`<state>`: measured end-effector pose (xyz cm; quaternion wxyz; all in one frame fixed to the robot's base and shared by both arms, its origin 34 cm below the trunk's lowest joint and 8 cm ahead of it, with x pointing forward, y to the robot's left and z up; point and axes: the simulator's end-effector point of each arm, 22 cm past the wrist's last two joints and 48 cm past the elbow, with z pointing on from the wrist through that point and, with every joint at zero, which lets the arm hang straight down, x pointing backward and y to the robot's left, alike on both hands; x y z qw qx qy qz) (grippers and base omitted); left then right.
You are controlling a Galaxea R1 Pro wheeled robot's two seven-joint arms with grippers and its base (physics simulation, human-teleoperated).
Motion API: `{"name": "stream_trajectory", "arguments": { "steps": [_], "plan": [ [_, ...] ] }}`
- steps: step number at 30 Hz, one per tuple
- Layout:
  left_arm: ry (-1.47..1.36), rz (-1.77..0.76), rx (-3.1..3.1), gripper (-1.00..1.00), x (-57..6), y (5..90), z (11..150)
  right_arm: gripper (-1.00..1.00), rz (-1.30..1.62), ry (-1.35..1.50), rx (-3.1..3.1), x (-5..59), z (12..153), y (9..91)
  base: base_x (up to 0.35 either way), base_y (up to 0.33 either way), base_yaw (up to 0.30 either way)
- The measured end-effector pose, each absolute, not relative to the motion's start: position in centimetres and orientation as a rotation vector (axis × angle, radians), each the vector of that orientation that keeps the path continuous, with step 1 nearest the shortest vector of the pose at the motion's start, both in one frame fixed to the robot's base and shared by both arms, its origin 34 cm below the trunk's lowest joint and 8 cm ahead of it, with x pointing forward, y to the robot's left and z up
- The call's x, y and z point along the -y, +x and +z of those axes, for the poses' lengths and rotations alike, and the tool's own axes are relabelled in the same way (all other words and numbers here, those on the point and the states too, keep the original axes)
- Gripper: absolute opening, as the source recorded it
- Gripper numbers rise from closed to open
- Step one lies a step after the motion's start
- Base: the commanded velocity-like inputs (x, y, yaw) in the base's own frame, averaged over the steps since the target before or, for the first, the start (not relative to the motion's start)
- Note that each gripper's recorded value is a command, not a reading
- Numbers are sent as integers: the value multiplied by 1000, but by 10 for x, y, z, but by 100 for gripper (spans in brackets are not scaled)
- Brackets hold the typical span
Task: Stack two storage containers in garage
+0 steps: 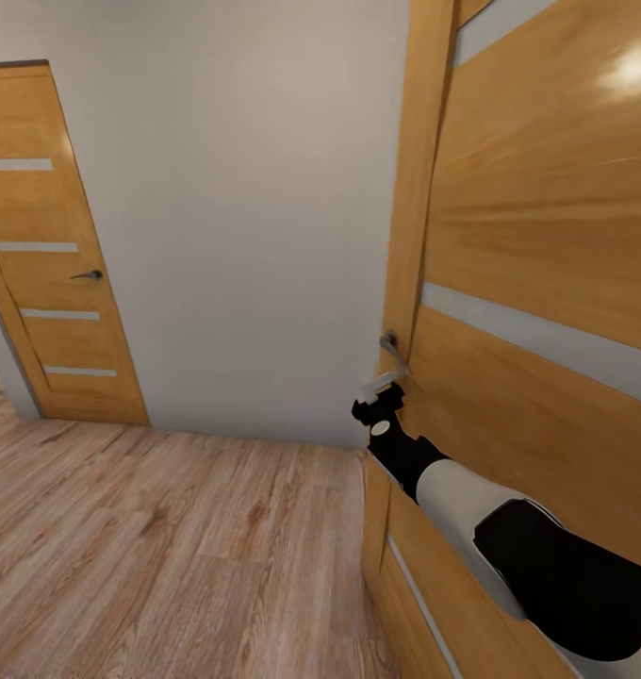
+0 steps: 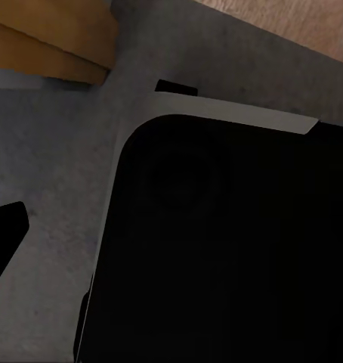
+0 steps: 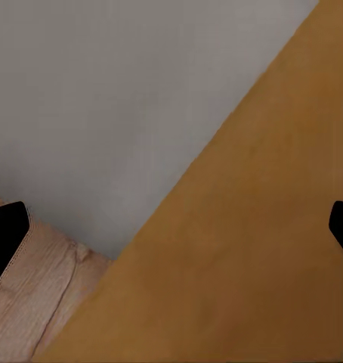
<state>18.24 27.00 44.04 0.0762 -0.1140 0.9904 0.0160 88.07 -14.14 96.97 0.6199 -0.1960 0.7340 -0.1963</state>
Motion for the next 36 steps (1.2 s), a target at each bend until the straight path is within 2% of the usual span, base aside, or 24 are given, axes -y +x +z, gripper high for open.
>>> {"name": "stream_trajectory", "arguments": {
  "steps": [28,36],
  "plan": [
    [-341,48,-2969,100,-270,182,440,100,-459,-452,-1700,144,965,880,0,0,20],
    [-341,48,-2970,100,-270,182,440,100,-526,-447,-1704,188,964,885,0,0,0]
  ]
}}
